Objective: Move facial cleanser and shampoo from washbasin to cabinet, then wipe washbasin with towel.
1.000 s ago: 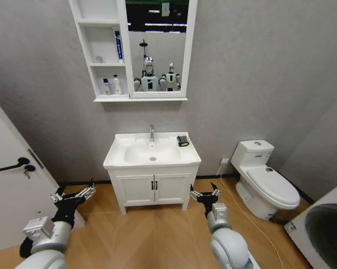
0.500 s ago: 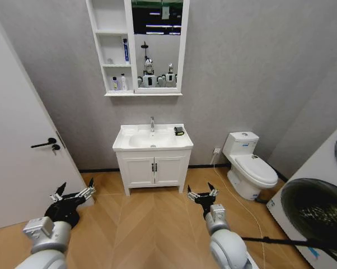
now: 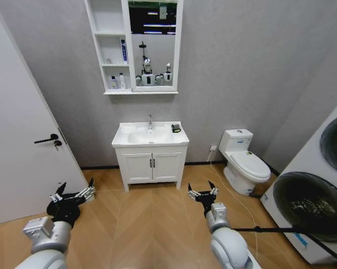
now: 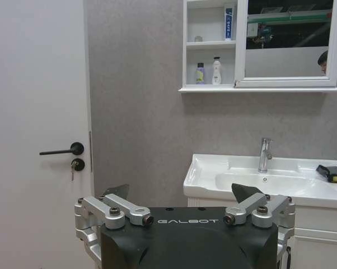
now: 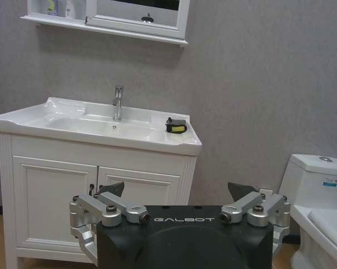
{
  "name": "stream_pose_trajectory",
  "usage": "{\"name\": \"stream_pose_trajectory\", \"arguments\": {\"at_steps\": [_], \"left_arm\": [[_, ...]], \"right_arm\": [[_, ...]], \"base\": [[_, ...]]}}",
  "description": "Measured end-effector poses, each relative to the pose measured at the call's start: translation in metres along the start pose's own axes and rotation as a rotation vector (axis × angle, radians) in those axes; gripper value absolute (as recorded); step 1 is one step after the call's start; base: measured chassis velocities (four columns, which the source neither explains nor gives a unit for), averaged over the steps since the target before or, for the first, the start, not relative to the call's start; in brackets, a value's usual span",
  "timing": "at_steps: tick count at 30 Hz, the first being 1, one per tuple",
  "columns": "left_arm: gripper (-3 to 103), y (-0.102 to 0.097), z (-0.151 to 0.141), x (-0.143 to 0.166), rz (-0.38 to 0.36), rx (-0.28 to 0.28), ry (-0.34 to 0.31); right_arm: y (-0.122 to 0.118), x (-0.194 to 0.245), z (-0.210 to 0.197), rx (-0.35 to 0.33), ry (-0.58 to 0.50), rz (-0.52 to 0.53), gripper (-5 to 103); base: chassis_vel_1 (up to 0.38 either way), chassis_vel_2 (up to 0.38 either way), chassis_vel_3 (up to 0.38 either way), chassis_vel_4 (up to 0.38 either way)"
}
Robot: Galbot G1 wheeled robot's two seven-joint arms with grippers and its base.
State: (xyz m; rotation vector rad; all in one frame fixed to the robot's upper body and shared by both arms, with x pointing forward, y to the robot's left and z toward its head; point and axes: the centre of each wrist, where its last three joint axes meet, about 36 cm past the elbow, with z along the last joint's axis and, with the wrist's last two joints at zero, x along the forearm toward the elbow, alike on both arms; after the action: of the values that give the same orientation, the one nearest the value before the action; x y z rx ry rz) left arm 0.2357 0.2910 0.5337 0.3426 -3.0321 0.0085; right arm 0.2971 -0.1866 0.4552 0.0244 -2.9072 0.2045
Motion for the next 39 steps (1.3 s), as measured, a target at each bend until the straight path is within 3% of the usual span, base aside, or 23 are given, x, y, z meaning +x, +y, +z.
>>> {"name": "stream_pose_trajectory", "arguments": {"at_steps": [39], "left_arm": [[100,0.0000,0.0000,0.0000,0.000,0.000,0.000]], "right_arm": [[0.0029,-0.0036,0.0002,0.002,0.016,0.022,100]], "base": [[0.008,0.007,0.004,0.008]]}}
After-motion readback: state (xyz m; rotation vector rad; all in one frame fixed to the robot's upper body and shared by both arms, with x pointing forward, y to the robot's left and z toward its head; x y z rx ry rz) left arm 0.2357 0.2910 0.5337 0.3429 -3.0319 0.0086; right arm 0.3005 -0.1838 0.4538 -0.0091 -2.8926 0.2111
